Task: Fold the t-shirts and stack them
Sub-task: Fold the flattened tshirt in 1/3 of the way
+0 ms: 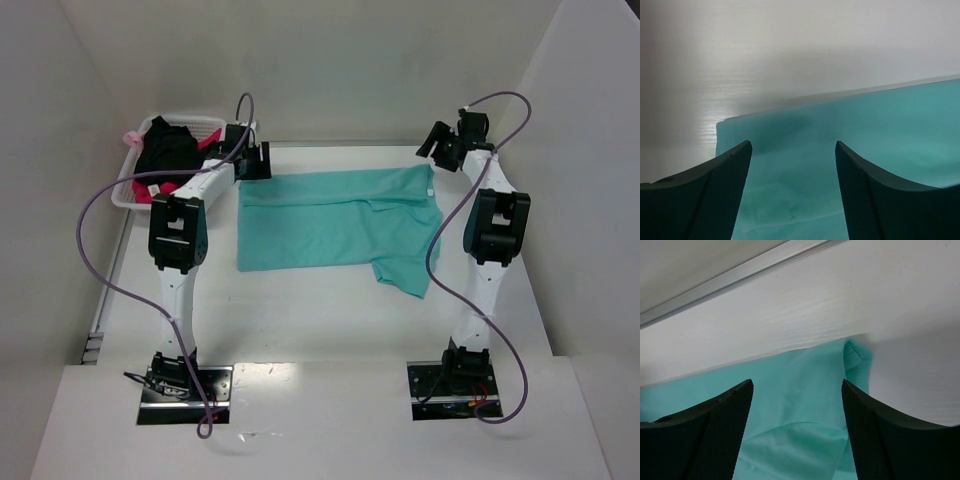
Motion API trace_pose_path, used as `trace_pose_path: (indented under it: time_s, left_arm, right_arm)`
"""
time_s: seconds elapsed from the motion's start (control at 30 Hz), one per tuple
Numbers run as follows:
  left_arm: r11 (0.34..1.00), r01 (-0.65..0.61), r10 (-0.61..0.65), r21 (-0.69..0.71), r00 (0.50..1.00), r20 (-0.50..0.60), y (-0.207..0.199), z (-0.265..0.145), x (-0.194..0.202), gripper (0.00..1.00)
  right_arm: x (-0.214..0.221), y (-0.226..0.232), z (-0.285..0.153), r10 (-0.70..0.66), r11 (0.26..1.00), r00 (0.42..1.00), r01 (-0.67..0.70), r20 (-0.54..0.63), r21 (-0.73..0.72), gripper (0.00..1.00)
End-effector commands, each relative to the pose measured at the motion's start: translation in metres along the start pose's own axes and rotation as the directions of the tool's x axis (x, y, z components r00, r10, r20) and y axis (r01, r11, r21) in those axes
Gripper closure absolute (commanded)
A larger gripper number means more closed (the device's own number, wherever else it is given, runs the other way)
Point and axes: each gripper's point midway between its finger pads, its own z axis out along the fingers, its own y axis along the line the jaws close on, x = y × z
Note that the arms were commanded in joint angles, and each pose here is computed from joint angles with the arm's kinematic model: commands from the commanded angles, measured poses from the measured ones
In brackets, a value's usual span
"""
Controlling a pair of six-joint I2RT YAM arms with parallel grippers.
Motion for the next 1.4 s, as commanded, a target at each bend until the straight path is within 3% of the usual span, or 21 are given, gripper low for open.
trace_pose_path:
  time_s: [0.0,0.33,0.57,1.1,1.37]
  left_arm:
    - [0.992,0.051,-0.048,-0.112,0.998,0.027,0.021,-0.001,-0.009,0.24]
    - [0.982,0.104,-0.089,-0.16,0.991,0.096,0.027,-0.014,-0.024,0.21]
    - [0.974,0.106,-0.099,-0.201,0.994,0.043,0.036,0.0,-0.003,0.21]
    - [0.97,0.111,-0.108,-0.218,0.994,0.025,0.041,0.022,0.009,0.37]
    - [0.971,0.114,-0.112,-0.213,0.994,0.022,0.036,0.031,0.012,0.5]
  right_arm:
    - [-0.024,0.009,0.0,-0.03,0.999,0.999,0.032,0.045,-0.042,0.23]
    - [-0.02,0.005,0.011,-0.035,0.998,0.999,0.036,0.024,-0.045,0.24]
    - [-0.016,0.002,0.019,-0.041,0.998,0.999,0.041,0.01,-0.049,0.24]
    - [-0.01,-0.002,0.032,-0.035,0.998,0.999,0.034,-0.013,-0.051,0.24]
    - [-0.001,-0.008,0.039,-0.029,0.999,0.999,0.027,-0.031,-0.045,0.37]
